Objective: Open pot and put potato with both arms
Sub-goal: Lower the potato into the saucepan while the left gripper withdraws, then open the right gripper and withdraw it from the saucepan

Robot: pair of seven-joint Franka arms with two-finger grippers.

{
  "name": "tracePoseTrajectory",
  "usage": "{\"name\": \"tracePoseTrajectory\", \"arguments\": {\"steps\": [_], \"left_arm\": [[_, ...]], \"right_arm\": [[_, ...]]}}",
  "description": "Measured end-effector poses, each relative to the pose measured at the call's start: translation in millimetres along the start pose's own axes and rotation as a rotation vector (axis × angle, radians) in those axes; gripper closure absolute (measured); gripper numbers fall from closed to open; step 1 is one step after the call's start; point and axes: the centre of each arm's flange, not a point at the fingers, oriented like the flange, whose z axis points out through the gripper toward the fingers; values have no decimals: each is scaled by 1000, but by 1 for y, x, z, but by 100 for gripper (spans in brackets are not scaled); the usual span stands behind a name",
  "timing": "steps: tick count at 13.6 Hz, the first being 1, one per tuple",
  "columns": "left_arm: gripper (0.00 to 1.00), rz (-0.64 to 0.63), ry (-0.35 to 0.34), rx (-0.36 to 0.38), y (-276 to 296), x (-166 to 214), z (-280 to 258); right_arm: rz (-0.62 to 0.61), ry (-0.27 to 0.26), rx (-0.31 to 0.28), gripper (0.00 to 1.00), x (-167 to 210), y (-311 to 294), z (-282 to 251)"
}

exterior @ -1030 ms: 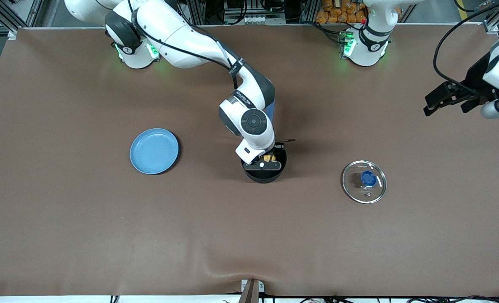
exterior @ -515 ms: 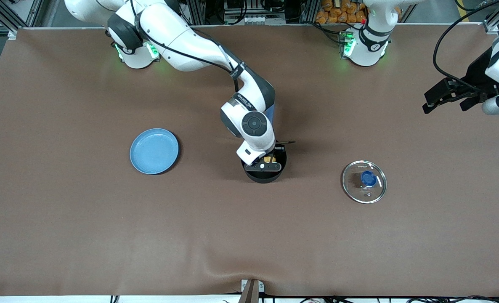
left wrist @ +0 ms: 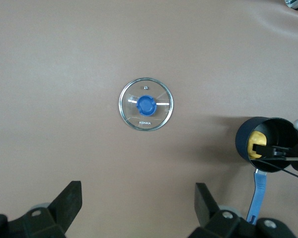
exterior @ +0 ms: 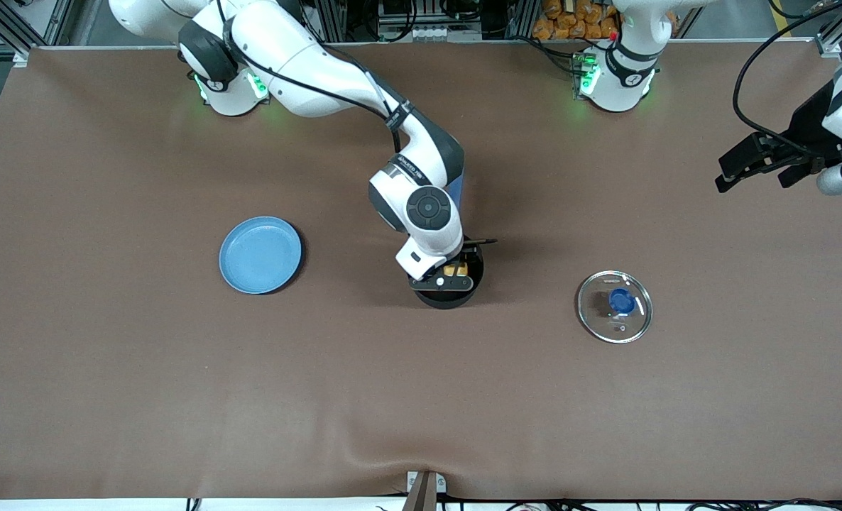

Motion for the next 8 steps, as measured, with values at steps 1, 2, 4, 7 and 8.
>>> {"name": "tracePoseTrajectory", "arguments": {"steps": [1, 2, 4, 7, 8], "left_arm": [[0, 1, 1, 0, 0, 0, 0], [0, 3, 2, -1, 2, 0, -1], [0, 2, 7, -2, 1, 0, -4], [0, -7, 8, -3, -13, 3, -4], [0, 2, 8, -4, -16, 4, -4]], "right_arm": [[3, 4, 4, 0, 3, 1, -19], [8, 8, 9, 0, 6, 2, -41], [13, 25, 5, 0, 13, 10, -93], [47, 74, -14, 0, 29, 38, -177], [80, 88, -5, 0, 41, 59, -208]]}}
